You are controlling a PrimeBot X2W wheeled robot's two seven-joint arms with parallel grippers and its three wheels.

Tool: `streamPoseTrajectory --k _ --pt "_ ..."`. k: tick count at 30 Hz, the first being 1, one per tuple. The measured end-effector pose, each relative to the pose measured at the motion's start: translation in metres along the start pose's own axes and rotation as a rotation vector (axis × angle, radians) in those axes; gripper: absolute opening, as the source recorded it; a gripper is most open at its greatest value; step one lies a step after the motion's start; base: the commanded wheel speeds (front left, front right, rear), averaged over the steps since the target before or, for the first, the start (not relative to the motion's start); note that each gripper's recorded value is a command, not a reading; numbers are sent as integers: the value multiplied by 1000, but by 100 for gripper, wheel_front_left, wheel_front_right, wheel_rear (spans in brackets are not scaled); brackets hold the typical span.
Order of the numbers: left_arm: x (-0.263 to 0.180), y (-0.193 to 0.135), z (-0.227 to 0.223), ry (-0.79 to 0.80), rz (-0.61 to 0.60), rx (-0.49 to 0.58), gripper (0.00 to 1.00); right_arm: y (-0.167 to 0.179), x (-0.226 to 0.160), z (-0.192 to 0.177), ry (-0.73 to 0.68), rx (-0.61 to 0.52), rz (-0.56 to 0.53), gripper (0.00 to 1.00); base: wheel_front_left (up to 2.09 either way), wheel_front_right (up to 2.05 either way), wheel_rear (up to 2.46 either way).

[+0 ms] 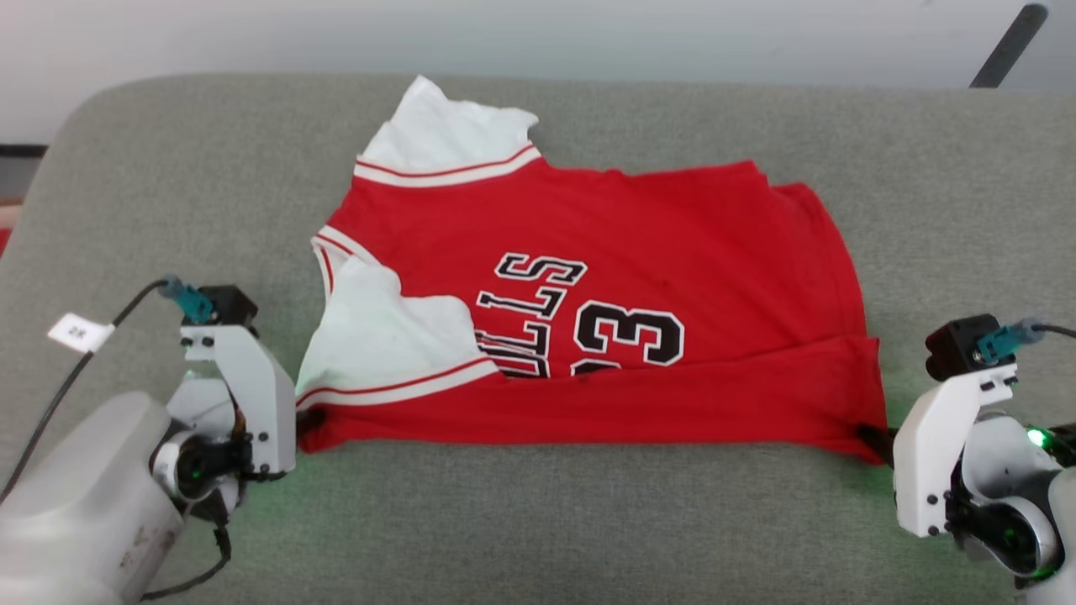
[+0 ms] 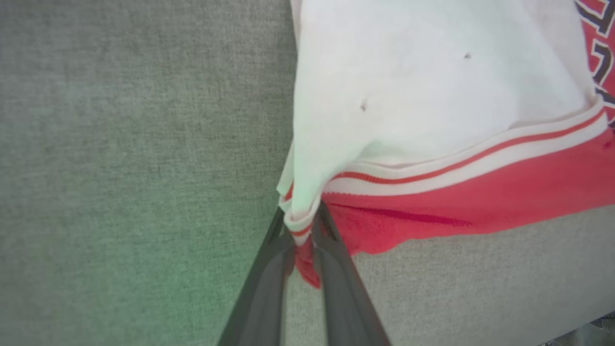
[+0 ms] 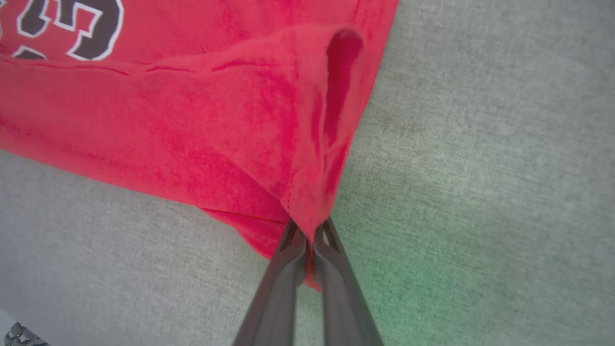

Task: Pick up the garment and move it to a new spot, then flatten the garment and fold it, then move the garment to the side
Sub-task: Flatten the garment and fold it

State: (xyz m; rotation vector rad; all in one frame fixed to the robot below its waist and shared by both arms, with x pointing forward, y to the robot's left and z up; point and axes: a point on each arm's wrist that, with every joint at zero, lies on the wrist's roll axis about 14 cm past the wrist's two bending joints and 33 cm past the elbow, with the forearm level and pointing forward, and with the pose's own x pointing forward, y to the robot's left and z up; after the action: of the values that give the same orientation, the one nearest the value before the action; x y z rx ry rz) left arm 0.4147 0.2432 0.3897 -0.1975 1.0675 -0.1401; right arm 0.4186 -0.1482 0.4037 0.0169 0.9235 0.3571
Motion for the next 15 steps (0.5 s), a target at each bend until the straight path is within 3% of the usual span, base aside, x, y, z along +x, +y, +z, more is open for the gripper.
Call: streamPoseTrajectory --k 15 --pt "-26 -2 -39 36 6 -19 0 -5 -36 -37 3 36 -14 0 0 0 0"
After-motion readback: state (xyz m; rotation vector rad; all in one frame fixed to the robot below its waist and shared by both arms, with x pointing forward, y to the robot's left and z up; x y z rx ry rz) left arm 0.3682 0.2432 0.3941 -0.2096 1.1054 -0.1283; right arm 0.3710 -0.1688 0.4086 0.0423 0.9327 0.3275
